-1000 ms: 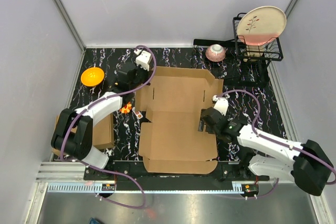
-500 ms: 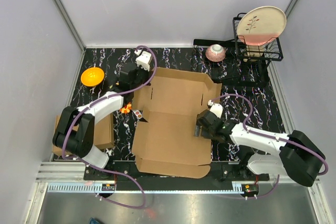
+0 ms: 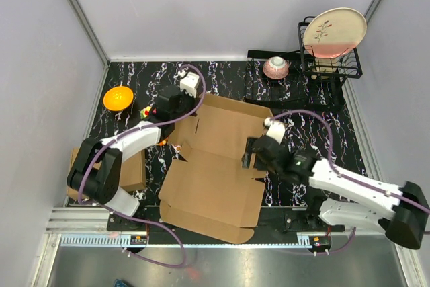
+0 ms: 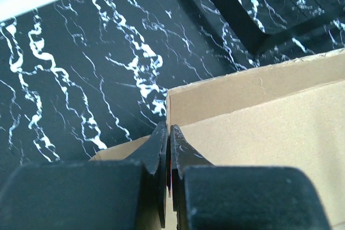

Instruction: Fold the paper box

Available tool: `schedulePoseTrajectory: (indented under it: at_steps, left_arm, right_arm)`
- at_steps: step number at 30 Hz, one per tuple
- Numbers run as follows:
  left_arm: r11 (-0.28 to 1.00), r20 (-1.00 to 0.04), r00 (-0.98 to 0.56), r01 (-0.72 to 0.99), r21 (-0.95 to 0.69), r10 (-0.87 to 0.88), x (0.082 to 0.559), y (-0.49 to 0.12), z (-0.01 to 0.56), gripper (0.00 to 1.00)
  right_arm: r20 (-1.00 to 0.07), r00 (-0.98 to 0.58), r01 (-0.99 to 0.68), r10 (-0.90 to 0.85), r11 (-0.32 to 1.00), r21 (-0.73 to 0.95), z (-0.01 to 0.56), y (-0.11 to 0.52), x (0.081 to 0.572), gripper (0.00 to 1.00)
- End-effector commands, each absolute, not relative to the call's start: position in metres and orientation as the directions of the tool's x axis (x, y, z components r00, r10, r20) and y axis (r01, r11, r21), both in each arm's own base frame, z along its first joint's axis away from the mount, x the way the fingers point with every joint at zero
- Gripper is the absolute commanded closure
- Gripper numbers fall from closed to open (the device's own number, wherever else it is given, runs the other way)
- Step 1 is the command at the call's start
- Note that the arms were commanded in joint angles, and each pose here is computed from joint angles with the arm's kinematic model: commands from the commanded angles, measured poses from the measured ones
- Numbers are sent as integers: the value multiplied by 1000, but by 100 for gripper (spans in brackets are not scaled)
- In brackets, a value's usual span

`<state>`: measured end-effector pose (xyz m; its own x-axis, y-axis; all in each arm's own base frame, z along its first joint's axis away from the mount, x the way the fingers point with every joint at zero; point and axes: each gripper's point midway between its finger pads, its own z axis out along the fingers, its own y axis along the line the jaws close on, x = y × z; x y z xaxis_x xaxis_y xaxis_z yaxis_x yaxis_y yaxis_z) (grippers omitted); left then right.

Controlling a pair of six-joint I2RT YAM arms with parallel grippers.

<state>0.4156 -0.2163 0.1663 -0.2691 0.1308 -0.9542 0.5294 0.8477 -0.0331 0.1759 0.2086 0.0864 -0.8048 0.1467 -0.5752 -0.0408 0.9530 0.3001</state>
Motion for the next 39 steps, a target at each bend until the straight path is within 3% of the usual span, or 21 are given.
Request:
schedulePoseTrajectory:
  at_steps: [1, 7, 11, 18, 27, 34, 39]
  left_arm:
    - [854, -964, -233, 521, -12, 129, 395, -223, 175, 100]
    - [904, -970, -243, 421, -80, 28, 384, -217, 163, 100]
    - [914, -976, -216, 394, -96, -10, 381, -215, 161, 100]
    - [907, -984, -177, 417, -52, 25, 378, -219, 173, 100]
    - [865, -983, -170, 501, -33, 61, 368, -240, 172, 100]
    - [849, -981, -172, 528, -15, 90, 362, -248, 171, 100]
    - [848, -979, -181, 530, -22, 88, 360, -250, 168, 100]
  right_arm:
    - [-825, -538, -65, 175, 967, 248, 203, 187, 223, 11]
    - [-960, -280, -230, 10, 970, 77, 281, 217, 268, 10]
    - [-970, -125, -383, -208, 912, -146, 285, 241, 282, 14]
    - [-941, -180, -557, -288, 818, -144, 262, 251, 306, 12]
    - [-935, -144, -825, -324, 562, -67, 248, 310, 304, 14]
    - [-896, -164, -831, -412, 548, -100, 215, 321, 329, 18]
    - [-891, -195, -807, -411, 583, -92, 196, 313, 354, 27]
